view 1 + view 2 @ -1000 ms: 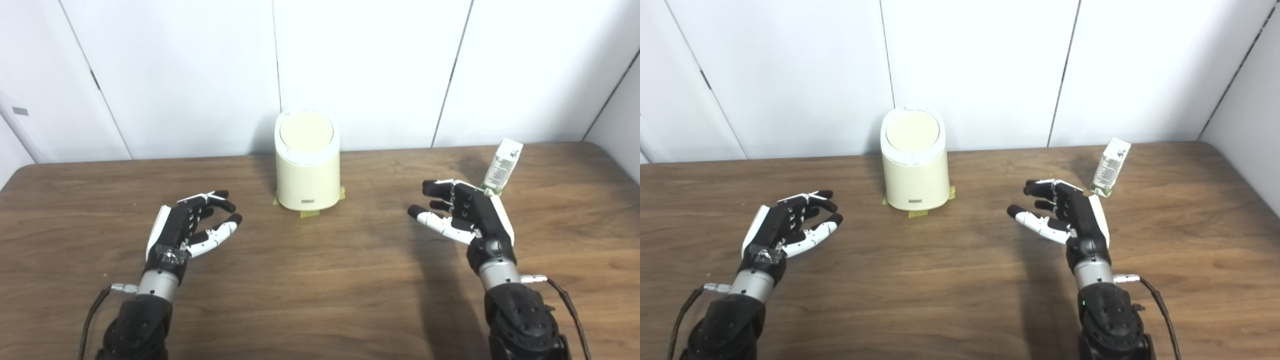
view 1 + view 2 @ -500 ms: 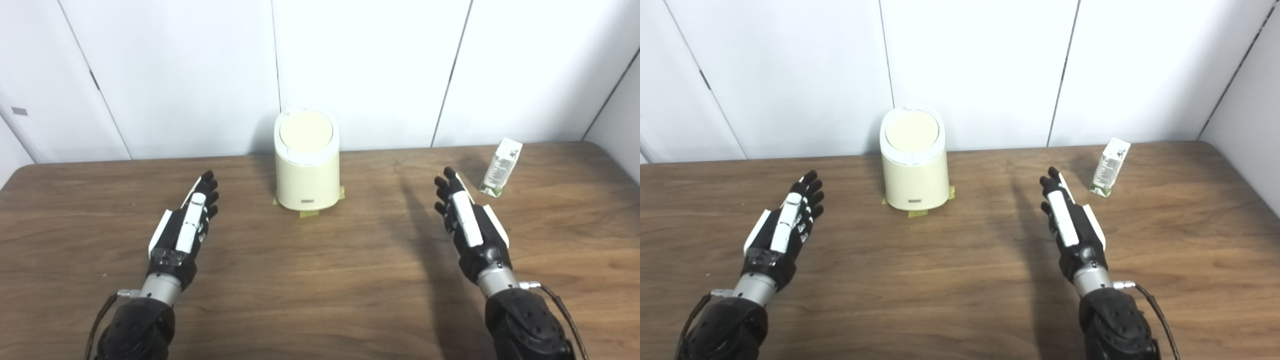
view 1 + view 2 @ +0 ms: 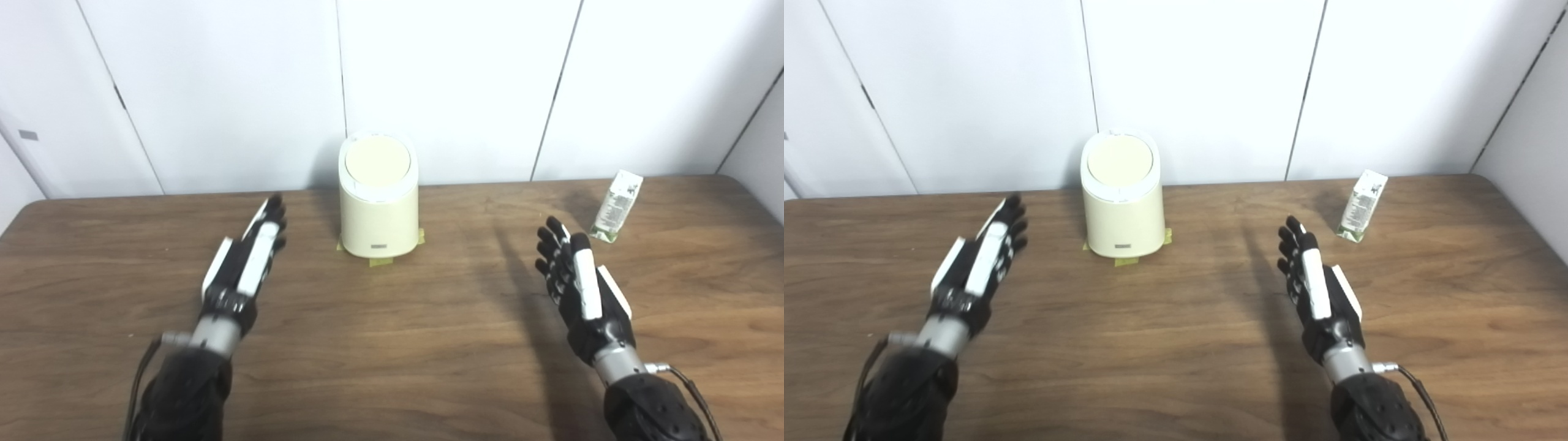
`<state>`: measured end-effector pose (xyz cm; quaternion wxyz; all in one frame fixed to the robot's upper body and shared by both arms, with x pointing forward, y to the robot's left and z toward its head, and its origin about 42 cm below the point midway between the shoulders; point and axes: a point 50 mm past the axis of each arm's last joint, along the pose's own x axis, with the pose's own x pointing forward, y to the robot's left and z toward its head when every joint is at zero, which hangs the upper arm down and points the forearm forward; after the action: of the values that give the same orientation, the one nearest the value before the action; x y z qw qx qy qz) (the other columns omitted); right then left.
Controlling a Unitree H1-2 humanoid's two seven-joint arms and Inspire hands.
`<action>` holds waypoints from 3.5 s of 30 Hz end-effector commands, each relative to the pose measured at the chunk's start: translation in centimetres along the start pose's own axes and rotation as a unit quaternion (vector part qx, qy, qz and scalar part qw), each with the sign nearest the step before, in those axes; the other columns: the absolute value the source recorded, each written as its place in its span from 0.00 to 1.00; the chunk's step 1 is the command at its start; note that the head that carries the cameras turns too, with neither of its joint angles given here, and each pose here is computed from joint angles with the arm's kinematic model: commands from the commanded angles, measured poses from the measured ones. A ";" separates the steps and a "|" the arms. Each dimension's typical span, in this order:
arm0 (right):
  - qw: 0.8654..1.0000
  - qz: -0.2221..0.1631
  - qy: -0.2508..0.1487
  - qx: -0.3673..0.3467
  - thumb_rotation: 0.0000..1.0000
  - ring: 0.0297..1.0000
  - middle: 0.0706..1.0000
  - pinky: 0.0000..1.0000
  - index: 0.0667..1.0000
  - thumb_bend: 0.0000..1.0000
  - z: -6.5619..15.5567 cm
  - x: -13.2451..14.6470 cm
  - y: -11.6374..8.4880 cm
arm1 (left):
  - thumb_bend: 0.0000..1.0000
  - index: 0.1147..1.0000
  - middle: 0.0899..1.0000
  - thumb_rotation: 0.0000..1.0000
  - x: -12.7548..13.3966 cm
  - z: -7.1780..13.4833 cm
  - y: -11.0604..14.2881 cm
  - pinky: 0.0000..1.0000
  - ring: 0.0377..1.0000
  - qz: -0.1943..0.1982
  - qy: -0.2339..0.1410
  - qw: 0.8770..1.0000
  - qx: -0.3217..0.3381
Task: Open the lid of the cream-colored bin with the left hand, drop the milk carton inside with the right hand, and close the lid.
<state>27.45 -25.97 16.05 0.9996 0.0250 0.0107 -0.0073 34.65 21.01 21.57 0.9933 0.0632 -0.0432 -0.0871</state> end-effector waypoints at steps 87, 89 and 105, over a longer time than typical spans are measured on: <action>0.996 -0.046 -0.070 0.030 0.72 0.89 0.86 0.85 0.93 0.61 -0.2 0.2 0.4 | 1.00 0.90 0.89 0.05 19.0 14.9 -5.9 0.82 0.89 -0.014 -0.177 0.812 0.556; 0.996 -0.045 -0.071 0.025 0.73 0.89 0.86 0.85 0.93 0.60 -0.3 0.2 0.4 | 1.00 0.91 0.89 0.04 18.9 14.6 -6.0 0.84 0.89 -0.016 -0.180 0.807 0.563; 0.996 -0.047 -0.068 0.028 0.70 0.88 0.86 0.83 0.92 0.64 -0.1 0.2 0.6 | 1.00 0.91 0.89 0.04 18.9 14.3 -6.0 0.85 0.89 -0.025 -0.174 0.790 0.587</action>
<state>26.96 -25.69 14.03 0.9970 0.0474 -0.0147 -0.0601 50.55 10.26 32.57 0.7525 0.6120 -0.2183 -0.1073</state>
